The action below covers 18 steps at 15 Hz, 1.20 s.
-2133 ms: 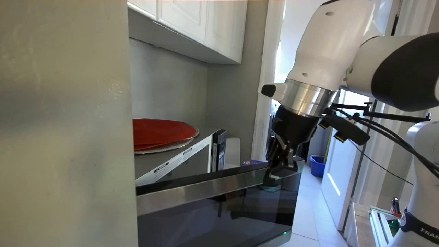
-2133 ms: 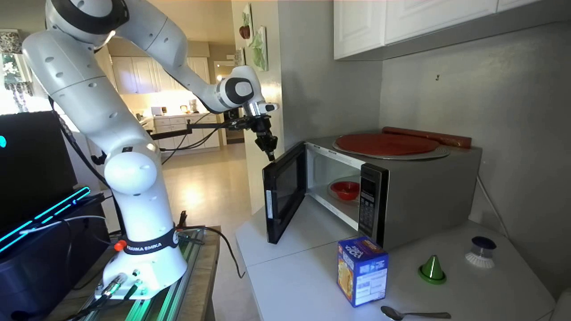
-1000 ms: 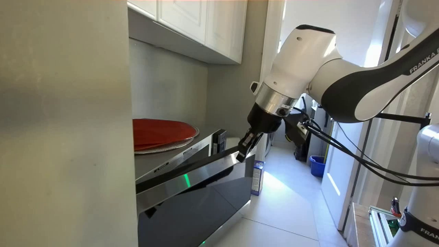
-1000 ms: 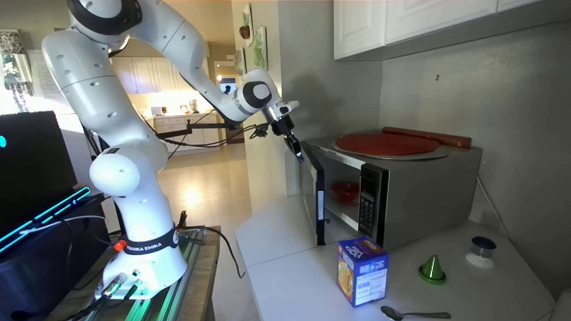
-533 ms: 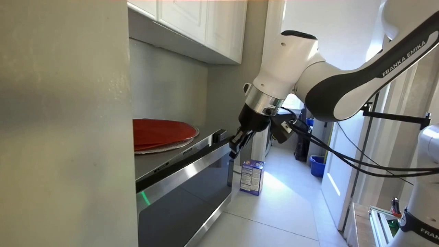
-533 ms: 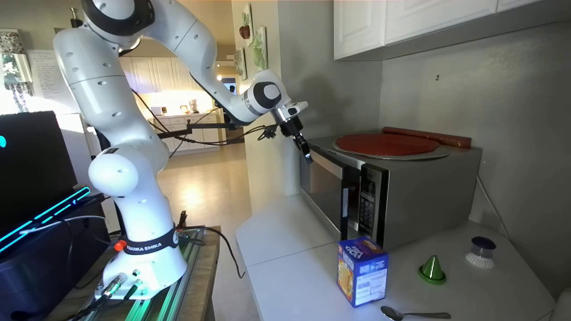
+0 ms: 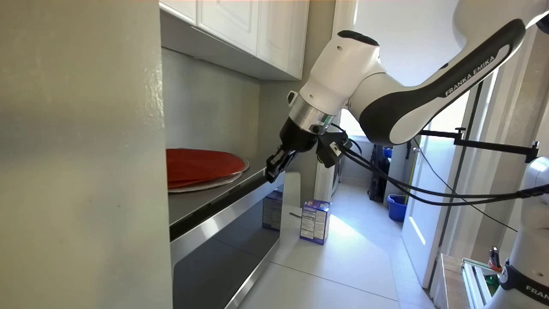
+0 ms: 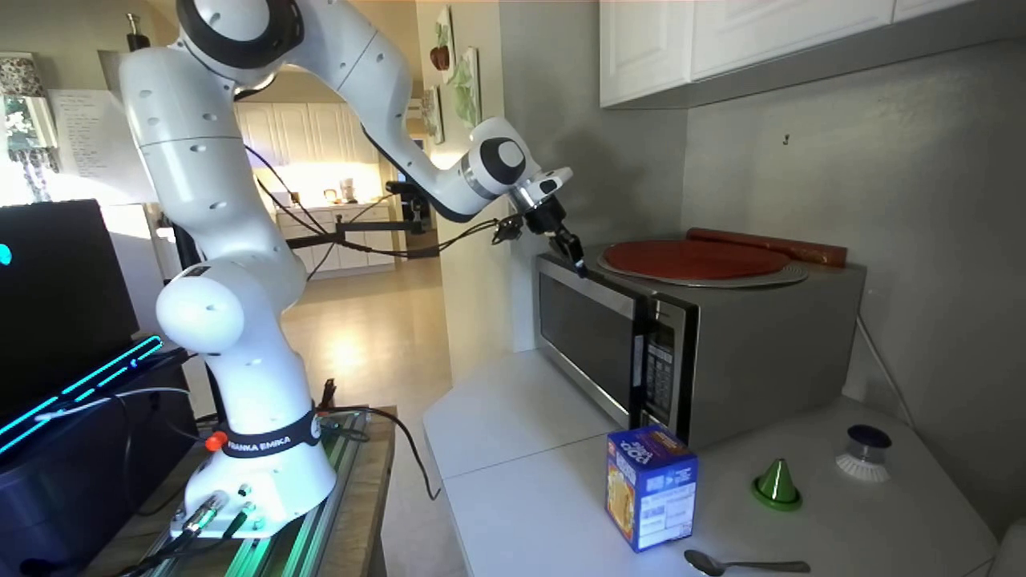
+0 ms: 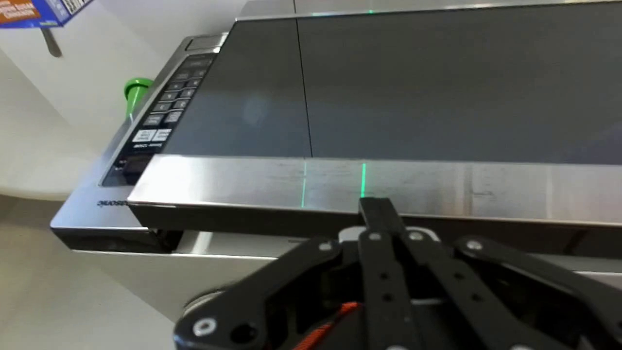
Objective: Close the door of the microwave
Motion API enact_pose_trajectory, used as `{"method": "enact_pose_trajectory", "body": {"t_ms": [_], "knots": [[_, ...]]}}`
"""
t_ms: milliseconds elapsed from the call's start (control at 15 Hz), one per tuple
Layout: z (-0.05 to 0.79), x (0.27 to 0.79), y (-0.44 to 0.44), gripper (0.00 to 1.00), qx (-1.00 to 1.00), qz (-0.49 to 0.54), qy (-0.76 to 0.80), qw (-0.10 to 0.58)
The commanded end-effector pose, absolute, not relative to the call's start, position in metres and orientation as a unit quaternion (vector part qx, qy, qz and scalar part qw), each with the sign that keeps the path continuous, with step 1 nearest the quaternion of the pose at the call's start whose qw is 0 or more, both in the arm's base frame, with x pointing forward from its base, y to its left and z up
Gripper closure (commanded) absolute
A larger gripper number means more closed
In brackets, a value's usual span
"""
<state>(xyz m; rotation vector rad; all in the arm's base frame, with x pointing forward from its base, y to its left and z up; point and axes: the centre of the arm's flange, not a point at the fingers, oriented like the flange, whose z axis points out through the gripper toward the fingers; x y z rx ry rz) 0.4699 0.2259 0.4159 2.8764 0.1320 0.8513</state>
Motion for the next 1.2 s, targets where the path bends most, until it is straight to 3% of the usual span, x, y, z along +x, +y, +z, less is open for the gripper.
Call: {"method": "enact_pose_trajectory", "body": {"t_ms": [0, 800, 1067, 1133], "knots": [[0.396, 0.493, 0.24, 1.0, 0.954, 0.28, 0.086, 0.067], [0.364, 0.497, 0.24, 1.0, 0.959, 0.252, 0.11, 0.072], [0.364, 0.461, 0.231, 1.0, 0.961, 0.237, 0.124, 0.068], [0.361, 0.449, 0.227, 0.74, 0.962, 0.232, 0.131, 0.066]]}}
